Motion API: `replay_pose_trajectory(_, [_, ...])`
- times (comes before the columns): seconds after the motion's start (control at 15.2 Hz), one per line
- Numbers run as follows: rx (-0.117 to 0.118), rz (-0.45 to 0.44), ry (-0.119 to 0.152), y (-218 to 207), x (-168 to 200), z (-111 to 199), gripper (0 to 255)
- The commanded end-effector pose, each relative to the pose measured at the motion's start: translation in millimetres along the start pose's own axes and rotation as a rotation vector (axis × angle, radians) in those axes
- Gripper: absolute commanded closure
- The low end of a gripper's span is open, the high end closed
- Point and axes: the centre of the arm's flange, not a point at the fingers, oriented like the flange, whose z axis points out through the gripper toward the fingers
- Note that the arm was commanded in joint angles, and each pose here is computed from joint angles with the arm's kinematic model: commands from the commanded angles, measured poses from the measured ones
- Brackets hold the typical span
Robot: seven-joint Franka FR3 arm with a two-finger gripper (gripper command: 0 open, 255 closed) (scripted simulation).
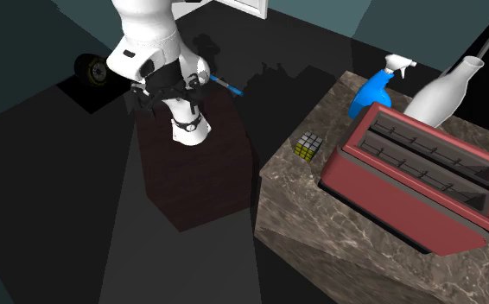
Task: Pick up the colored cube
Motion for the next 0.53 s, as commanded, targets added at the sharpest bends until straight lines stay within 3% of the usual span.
replay_pose_trajectory(0.0, [0.0, 0.0, 0.0, 0.0, 0.0, 0.0, 0])
replay_pose_trajectory(0.46, [0.02, -0.051, -0.004, -82.6, 28.1, 21.1, 0])
